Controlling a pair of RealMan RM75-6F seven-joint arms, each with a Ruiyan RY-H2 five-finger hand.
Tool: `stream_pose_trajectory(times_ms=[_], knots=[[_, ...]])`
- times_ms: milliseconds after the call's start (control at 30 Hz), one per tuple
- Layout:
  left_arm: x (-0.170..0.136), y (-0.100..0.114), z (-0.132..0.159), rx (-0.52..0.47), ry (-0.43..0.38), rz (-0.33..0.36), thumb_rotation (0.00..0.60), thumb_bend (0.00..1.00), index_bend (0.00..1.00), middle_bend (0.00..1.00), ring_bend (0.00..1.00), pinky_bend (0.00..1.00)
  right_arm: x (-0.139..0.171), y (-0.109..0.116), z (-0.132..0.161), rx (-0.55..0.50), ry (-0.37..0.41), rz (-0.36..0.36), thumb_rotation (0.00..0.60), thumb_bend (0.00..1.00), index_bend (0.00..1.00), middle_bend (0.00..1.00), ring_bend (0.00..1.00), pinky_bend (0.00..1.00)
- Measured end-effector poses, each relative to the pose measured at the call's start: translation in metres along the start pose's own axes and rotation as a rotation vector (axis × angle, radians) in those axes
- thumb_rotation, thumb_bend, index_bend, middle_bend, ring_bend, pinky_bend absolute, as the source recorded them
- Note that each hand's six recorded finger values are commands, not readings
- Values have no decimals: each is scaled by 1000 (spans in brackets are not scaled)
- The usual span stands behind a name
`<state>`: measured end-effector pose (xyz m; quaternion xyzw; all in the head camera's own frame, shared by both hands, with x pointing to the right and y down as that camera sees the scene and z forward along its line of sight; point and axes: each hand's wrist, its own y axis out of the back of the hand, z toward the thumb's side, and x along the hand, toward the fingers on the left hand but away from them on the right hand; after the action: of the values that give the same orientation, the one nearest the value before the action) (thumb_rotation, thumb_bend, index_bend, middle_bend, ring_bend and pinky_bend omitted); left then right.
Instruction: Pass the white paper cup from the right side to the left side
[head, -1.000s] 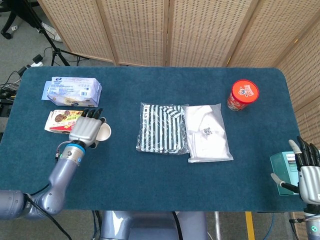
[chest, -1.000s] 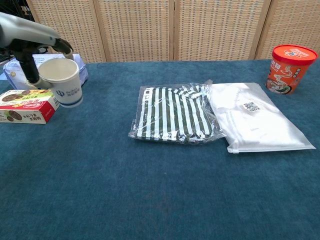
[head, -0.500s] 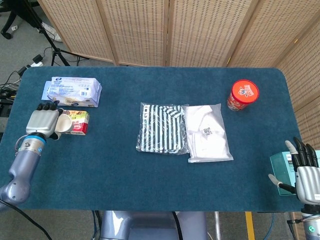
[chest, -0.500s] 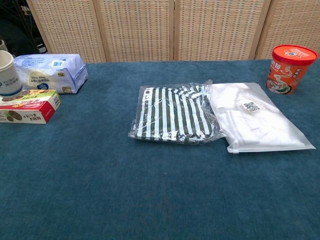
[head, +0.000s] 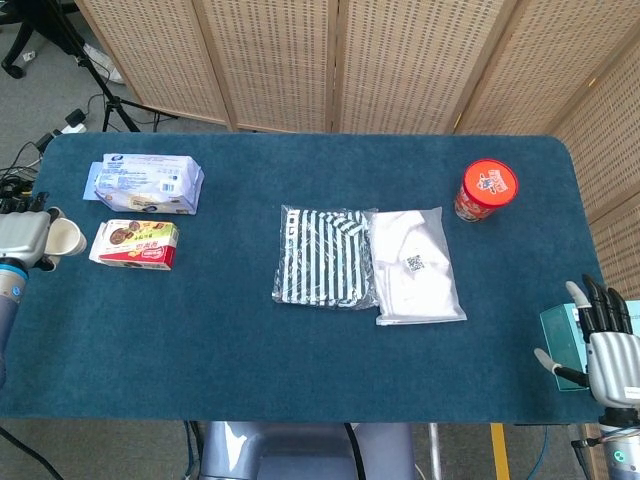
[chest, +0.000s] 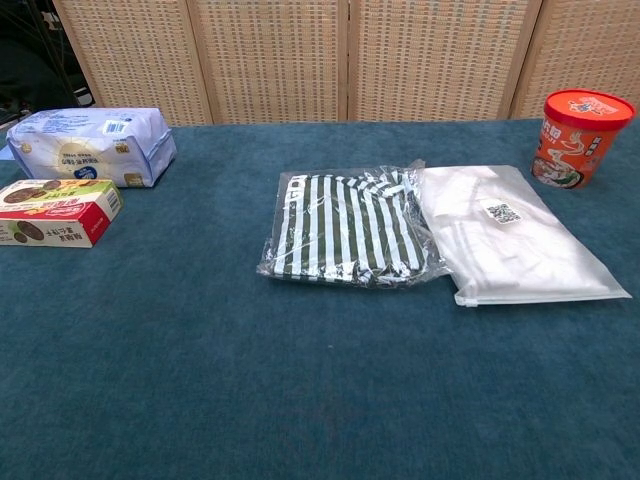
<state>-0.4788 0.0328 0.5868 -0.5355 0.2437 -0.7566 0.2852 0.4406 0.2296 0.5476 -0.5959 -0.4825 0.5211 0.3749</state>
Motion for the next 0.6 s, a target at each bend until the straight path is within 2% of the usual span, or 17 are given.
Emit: stream_pose_trajectory(times_ms=[400, 600], knots=[[31, -11, -28, -8, 54, 16, 600, 363, 358, 0, 0, 0, -3, -6, -1, 21, -13, 13, 600, 130, 0, 0, 0, 0], [48, -19, -44, -18, 85, -2, 600, 364, 359, 0, 0, 0, -3, -8, -1, 27, -16, 20, 600, 129, 0, 0, 0, 0]])
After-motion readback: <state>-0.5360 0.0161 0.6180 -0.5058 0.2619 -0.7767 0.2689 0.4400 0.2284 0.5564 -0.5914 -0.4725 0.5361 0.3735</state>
